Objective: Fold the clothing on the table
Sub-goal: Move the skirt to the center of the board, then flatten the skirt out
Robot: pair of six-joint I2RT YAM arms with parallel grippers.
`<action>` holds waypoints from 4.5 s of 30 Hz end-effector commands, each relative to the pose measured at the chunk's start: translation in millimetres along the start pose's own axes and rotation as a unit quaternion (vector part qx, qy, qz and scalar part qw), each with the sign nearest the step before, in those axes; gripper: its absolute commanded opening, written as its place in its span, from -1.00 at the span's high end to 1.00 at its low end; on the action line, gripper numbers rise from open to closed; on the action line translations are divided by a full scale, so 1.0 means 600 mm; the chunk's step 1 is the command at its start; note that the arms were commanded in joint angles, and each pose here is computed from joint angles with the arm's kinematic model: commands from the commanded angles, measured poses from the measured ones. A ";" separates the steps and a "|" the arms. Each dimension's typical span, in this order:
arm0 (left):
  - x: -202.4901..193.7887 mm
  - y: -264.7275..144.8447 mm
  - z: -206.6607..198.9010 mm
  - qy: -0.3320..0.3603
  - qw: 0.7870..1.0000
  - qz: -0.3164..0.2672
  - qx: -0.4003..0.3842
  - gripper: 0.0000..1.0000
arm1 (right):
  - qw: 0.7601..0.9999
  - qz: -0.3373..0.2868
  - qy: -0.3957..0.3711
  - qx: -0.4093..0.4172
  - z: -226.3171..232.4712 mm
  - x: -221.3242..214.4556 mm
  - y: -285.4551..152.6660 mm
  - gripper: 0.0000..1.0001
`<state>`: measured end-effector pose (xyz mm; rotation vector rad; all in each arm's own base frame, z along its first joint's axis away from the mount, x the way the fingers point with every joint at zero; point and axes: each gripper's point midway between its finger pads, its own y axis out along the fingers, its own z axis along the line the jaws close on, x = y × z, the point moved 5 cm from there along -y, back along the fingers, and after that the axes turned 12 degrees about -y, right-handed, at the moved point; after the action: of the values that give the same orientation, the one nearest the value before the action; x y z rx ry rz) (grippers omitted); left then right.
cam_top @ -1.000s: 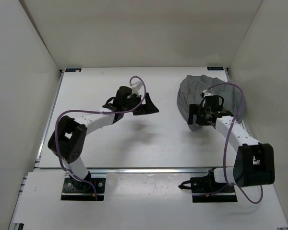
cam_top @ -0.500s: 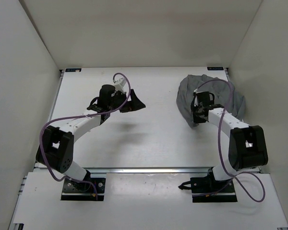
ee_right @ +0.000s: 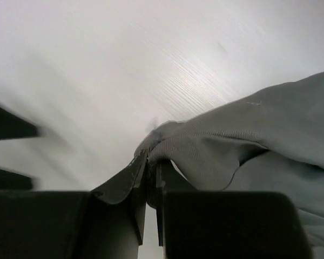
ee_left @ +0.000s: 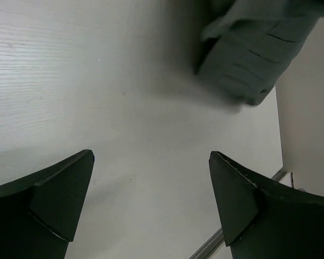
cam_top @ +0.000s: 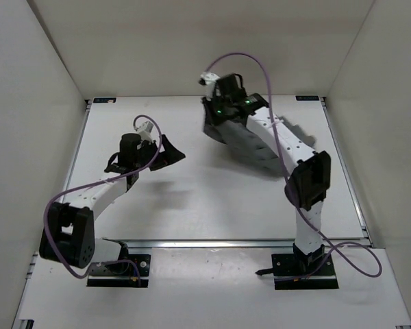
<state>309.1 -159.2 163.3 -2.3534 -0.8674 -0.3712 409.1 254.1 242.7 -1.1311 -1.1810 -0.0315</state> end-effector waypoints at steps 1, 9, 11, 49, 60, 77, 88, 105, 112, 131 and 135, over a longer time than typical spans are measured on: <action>0.031 -0.044 -0.005 -0.007 0.998 -0.063 0.007 -0.98 | 0.986 -0.145 -0.052 0.070 0.090 0.162 -0.108 1.00; 0.056 -0.107 -0.026 -0.010 0.993 -0.115 -0.007 -0.97 | 0.973 -0.230 0.014 -0.018 -0.017 0.125 -0.238 1.00; 0.050 -0.116 -0.041 -0.014 0.991 -0.122 -0.043 -0.97 | 0.976 -0.213 0.038 -0.025 -0.030 0.067 -0.240 1.00; -0.165 -0.010 0.077 -0.110 0.990 0.077 0.032 -0.76 | 0.975 -0.045 0.215 0.008 0.010 -0.310 -0.128 1.00; -0.187 0.028 0.086 -0.107 0.988 0.101 0.040 -0.51 | 0.977 -0.043 0.211 0.012 0.017 -0.306 -0.132 1.00; -0.103 -0.088 0.062 -0.022 0.988 0.083 0.131 1.00 | 0.966 -0.040 0.239 -0.094 -0.054 -0.330 -0.196 1.00; -0.106 -0.095 0.068 -0.039 0.984 0.093 0.148 1.00 | 0.971 -0.007 0.239 -0.001 0.027 -0.349 -0.139 1.00; 0.378 -0.111 -0.316 0.223 0.948 -0.223 0.047 1.00 | 0.924 -0.282 0.056 -0.252 -0.257 0.093 -0.412 0.99; 0.183 -0.069 -0.178 0.269 0.948 -0.095 0.144 1.00 | 0.959 -0.144 0.136 -0.205 -0.182 -0.159 -0.308 1.00; -0.003 -0.103 -0.007 0.100 0.981 0.044 0.157 1.00 | 0.964 -0.008 0.265 -0.026 -0.002 -0.311 -0.201 1.00; 0.024 -0.053 -0.004 0.099 0.984 0.038 0.143 1.00 | 0.965 -0.020 0.259 -0.019 -0.022 -0.294 -0.178 0.99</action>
<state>267.5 -134.7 168.8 -2.0416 -0.5823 -0.3239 252.8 109.8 168.2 -1.0272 -0.6376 -0.2821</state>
